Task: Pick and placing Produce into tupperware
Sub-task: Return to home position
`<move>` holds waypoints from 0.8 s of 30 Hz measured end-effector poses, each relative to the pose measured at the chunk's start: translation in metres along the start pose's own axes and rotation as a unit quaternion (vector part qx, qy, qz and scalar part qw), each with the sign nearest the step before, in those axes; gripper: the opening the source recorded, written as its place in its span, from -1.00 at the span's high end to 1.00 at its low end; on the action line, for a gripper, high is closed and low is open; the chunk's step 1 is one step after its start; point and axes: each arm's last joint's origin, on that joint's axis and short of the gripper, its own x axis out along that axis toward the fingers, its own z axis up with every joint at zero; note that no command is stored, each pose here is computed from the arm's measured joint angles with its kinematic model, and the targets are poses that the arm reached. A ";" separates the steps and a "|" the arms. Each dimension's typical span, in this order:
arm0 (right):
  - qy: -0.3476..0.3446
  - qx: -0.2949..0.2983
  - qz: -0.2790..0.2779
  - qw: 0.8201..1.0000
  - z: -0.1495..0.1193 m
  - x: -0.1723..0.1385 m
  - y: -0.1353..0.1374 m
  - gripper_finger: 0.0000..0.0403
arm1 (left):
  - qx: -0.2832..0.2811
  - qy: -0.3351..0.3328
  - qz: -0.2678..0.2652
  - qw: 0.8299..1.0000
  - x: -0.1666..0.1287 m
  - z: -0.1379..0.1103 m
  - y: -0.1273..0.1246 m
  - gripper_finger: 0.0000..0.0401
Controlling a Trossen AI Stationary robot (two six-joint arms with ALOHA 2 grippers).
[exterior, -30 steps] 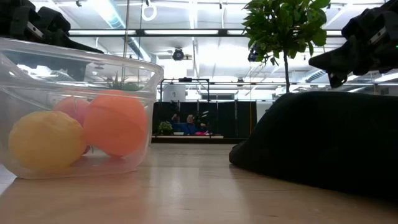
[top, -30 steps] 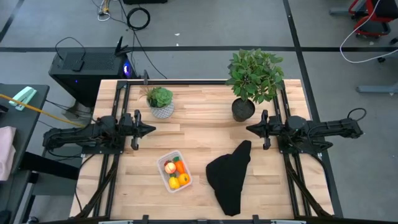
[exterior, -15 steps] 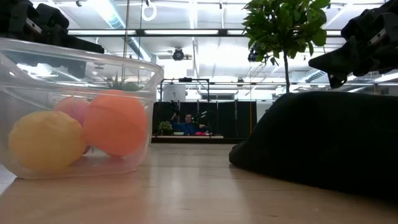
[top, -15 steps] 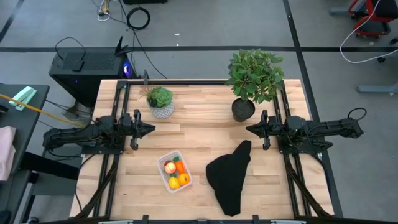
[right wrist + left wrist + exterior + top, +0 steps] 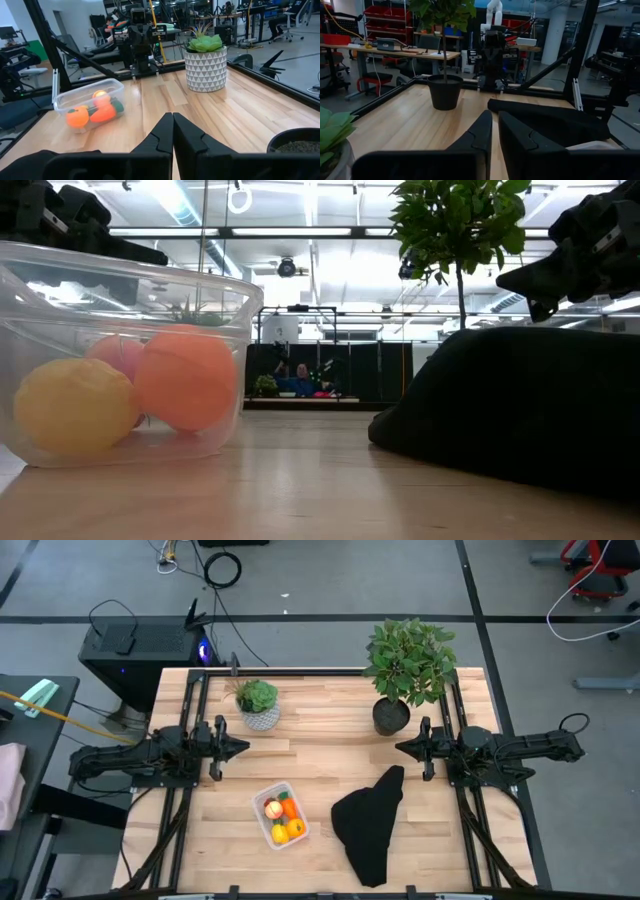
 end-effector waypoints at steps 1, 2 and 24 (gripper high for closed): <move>0.000 0.000 0.000 1.000 0.000 0.000 0.000 0.93 | 0.000 0.000 0.000 1.000 0.000 0.000 0.000 0.80; 0.000 0.000 0.000 1.000 0.000 0.000 0.000 0.93 | 0.000 0.000 0.000 1.000 0.000 0.000 0.000 0.80; 0.000 0.000 0.000 1.000 0.000 0.000 0.000 0.93 | 0.000 -0.001 0.000 1.000 0.000 0.000 0.000 0.81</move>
